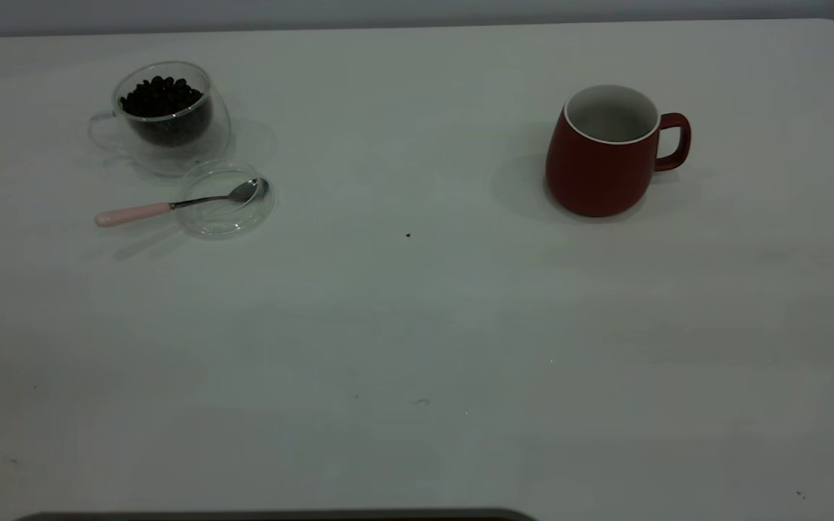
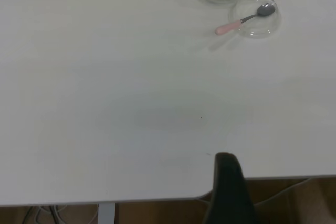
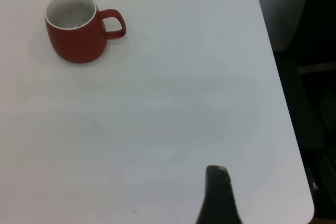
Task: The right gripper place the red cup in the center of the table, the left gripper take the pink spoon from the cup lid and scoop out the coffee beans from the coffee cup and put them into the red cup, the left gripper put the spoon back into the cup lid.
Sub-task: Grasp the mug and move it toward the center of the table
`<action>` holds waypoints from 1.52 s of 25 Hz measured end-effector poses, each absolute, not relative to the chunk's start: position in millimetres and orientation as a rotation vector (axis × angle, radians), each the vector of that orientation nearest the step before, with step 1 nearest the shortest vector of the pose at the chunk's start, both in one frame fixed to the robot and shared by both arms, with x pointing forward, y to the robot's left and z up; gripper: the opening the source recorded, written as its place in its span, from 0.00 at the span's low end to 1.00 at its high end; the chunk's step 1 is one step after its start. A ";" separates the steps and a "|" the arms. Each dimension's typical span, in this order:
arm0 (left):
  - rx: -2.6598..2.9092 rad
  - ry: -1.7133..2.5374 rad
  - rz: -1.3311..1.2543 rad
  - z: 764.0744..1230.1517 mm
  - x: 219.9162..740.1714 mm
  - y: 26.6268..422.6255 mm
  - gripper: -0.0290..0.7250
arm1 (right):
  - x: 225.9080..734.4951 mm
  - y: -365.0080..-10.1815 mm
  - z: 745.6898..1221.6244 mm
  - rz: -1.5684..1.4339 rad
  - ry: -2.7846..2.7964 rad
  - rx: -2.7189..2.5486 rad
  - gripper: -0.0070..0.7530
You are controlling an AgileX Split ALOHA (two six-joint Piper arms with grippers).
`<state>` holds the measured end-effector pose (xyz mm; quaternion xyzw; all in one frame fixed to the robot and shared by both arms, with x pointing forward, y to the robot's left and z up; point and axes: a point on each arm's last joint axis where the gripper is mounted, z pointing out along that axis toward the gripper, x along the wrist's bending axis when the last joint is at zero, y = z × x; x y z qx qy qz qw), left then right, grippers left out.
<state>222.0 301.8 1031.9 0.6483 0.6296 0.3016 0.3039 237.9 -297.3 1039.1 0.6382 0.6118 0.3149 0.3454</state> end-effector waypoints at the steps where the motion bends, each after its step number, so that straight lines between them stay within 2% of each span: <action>1: 1.718 1.668 0.799 1031.9 222.0 301.8 0.78 | 237.9 -297.3 1039.1 0.817 1.588 1.657 0.79; 23: 1.718 1.668 0.799 1031.9 222.0 301.8 0.78 | 246.8 -296.5 1050.6 0.802 1.643 1.606 0.80; 26: 1.718 1.668 0.799 1031.9 222.0 301.8 0.78 | 270.1 -295.2 1074.9 0.823 1.683 1.599 0.83; 30: 1.717 1.669 0.799 1031.9 222.0 301.8 0.78 | 329.5 -297.5 1090.1 0.755 1.820 1.620 0.87; 33: 1.717 1.669 0.799 1031.9 222.0 301.8 0.78 | 381.2 -299.1 1085.7 0.712 1.933 1.628 0.87; 38: 1.714 1.670 0.798 1031.9 222.0 301.8 0.78 | 454.9 -298.6 1049.6 0.697 2.116 1.585 0.87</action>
